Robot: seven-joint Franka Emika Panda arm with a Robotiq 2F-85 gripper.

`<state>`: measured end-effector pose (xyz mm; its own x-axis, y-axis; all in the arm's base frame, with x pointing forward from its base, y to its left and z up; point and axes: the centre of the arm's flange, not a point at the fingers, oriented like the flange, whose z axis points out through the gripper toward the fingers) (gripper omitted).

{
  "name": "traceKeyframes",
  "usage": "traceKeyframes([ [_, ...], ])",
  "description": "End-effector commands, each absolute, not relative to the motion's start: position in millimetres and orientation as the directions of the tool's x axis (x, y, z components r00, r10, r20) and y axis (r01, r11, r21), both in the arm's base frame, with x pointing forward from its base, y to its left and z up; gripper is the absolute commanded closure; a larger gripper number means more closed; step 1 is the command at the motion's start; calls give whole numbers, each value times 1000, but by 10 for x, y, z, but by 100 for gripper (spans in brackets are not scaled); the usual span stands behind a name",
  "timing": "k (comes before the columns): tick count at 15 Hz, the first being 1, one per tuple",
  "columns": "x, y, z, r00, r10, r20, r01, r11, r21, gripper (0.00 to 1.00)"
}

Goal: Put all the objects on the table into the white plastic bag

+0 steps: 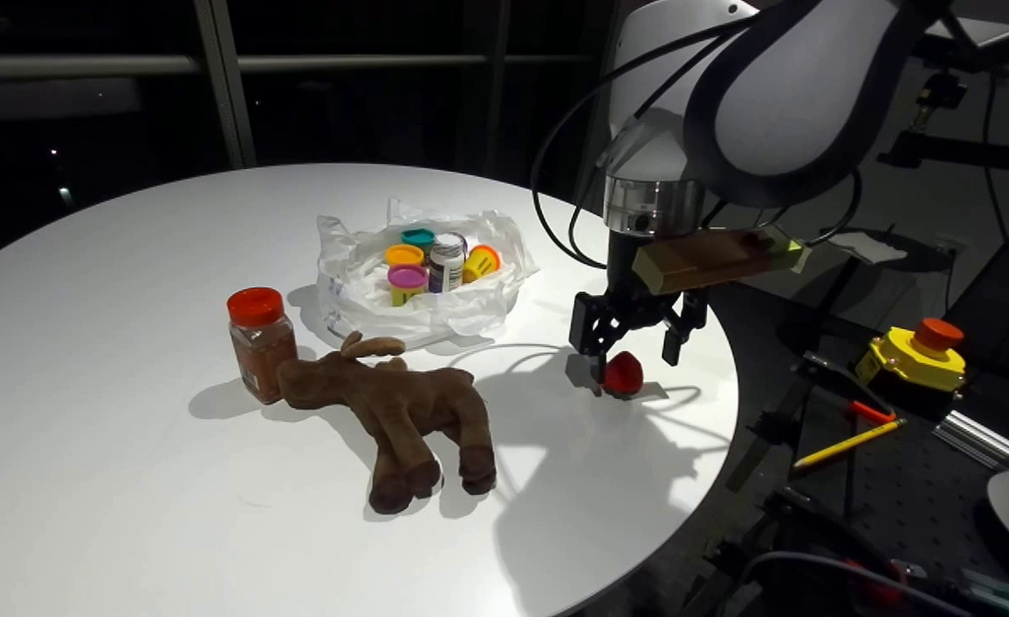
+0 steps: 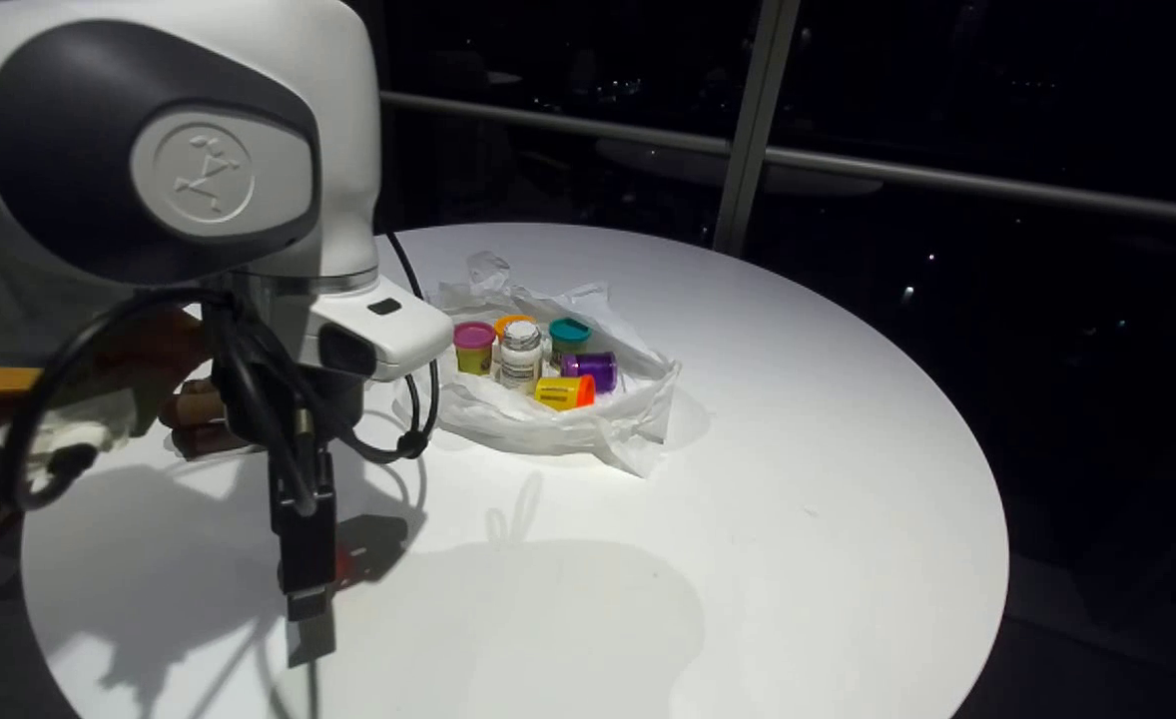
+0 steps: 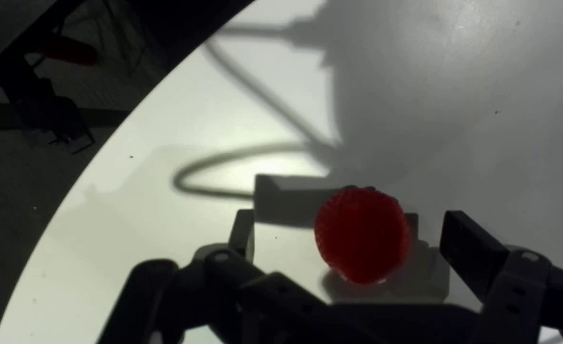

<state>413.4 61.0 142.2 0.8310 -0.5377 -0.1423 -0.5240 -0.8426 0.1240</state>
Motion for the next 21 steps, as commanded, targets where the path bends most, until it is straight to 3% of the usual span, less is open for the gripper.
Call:
traceKeyframes([
  [1, 4239, 638, 1364, 871, -473, -130, -468, -881, 65, 0],
  [4, 4270, 623, 1331, 878, -458, -143, -456, -889, 48, 0],
  [5, 4277, 617, 1323, 879, -455, -144, -453, -890, 46, 25],
  [7, 4276, 609, 1320, 880, -451, -148, -450, -892, 46, 35],
  [12, 4262, 591, 1292, 875, -459, -155, -457, -888, 54, 78],
  [13, 4276, 586, 1300, 871, -467, -153, -465, -884, 54, 82],
  [17, 4455, 581, 1531, 849, -514, -117, -514, -857, 33, 79],
  [21, 5127, 602, 2092, 809, -588, 5, -588, -808, -35, 80],
])
